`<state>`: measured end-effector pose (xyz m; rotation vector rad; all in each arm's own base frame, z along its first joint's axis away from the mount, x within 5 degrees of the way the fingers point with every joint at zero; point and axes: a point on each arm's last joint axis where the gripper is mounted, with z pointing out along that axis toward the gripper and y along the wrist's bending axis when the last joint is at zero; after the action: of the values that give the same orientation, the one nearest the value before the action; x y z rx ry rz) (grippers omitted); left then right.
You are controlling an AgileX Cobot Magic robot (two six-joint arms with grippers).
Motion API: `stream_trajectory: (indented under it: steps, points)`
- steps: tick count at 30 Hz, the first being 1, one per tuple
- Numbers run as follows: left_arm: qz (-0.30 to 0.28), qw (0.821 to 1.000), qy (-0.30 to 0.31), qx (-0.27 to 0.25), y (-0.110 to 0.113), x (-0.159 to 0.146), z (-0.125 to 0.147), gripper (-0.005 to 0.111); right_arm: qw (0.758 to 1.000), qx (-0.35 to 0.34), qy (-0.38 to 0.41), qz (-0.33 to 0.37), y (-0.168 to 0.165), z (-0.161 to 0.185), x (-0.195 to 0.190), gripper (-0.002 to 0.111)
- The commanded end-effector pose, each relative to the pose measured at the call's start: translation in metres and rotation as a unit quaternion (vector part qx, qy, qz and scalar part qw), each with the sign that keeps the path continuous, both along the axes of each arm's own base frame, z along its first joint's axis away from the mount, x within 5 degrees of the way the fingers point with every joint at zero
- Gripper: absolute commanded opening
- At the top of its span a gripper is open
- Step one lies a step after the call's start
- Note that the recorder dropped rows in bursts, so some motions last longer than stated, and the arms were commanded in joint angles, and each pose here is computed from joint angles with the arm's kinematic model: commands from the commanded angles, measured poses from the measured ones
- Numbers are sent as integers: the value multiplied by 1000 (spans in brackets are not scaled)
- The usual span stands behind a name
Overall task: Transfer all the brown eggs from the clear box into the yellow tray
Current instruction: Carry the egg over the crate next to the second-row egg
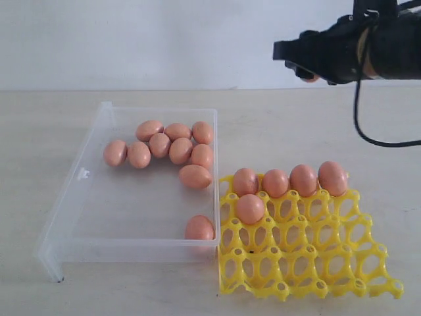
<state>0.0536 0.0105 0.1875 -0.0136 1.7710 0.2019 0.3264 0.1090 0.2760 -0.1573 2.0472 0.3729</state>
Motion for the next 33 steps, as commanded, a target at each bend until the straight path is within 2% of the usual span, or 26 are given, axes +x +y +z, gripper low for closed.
stream_trajectory:
  steps: [1, 6, 9, 12, 14, 16, 19, 22, 25, 27, 30, 33]
  points:
    - [-2, 1000, -4, -1, 0, 0, 1, -4, 988, -28, -12, 155, -35, -3, 1, 0]
    - [-2, 1000, -4, -1, 0, 0, 1, -4, 984, 18, -86, 153, -56, 13, 5, 0]
    - [-2, 1000, -4, -1, 0, 0, 1, -4, 985, 63, -121, 102, -60, 22, 11, 0]
    - [-2, 1000, -4, -1, 0, 0, 1, -4, 976, 157, -150, 28, -68, 34, 17, 0]
    - [-2, 1000, -4, -1, 0, 0, 1, -4, 956, 240, -167, -12, -72, 43, 20, 0]
    - [-2, 1000, -4, -1, 0, 0, 1, -4, 929, 313, -199, -17, -74, 50, 23, 0]
    - [-2, 1000, -4, -1, 0, 0, 1, -4, 892, 390, -225, 45, -67, 50, 25, 0]
    - [-2, 1000, -4, -1, 0, 0, 1, -4, 855, 463, -191, 134, -55, 35, 26, 0]
    - [-2, 1000, -4, -1, 0, 0, 1, -4, 857, 485, -93, 146, -48, 0, 37, 0]
    - [-2, 1000, -4, -1, 0, 0, 1, -4, 872, 457, -60, 166, -43, -18, 38, 0]
    - [-2, 1000, -4, -1, 0, 0, 1, -4, 891, 396, -30, 218, -35, -31, 32, 0]
    - [-2, 1000, -4, -1, 0, 0, 1, -4, 907, 299, -25, 296, -28, -35, 18, 0]
